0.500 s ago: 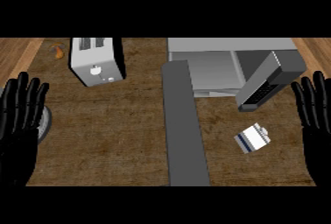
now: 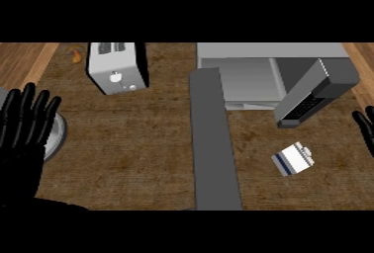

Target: Pick up the milk, place it into the microwave and close the microwave

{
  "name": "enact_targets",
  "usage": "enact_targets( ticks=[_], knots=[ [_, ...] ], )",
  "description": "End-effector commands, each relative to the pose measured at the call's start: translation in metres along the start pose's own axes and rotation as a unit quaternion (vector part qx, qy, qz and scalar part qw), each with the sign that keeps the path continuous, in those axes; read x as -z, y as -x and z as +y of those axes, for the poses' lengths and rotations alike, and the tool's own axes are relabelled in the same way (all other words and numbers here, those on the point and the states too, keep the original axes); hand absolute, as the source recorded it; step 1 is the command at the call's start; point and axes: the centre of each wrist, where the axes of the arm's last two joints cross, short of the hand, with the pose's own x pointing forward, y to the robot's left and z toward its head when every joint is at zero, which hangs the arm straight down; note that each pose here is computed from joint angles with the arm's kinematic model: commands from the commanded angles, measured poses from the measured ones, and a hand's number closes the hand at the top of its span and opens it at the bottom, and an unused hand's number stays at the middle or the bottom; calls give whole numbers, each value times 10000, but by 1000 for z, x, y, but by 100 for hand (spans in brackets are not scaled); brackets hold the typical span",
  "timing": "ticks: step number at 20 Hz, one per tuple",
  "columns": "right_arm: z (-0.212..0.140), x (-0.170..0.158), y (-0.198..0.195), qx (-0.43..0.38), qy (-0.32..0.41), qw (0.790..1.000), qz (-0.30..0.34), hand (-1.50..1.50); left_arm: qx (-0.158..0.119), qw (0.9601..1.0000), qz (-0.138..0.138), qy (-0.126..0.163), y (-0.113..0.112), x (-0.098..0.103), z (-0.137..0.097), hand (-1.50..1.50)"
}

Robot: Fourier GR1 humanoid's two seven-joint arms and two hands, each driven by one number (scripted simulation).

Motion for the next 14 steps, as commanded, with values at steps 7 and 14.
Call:
enact_targets(
  ticks=[7, 14],
  knots=[
    [-16, -25, -14, 51, 25, 9996, 262, -150, -580, 9981, 190, 51, -27, -55, 15, -150],
    [-24, -15, 20, -349, 200, 9979, 514, -150, -416, 9989, 172, 92, -60, -70, 38, -150]
  ],
)
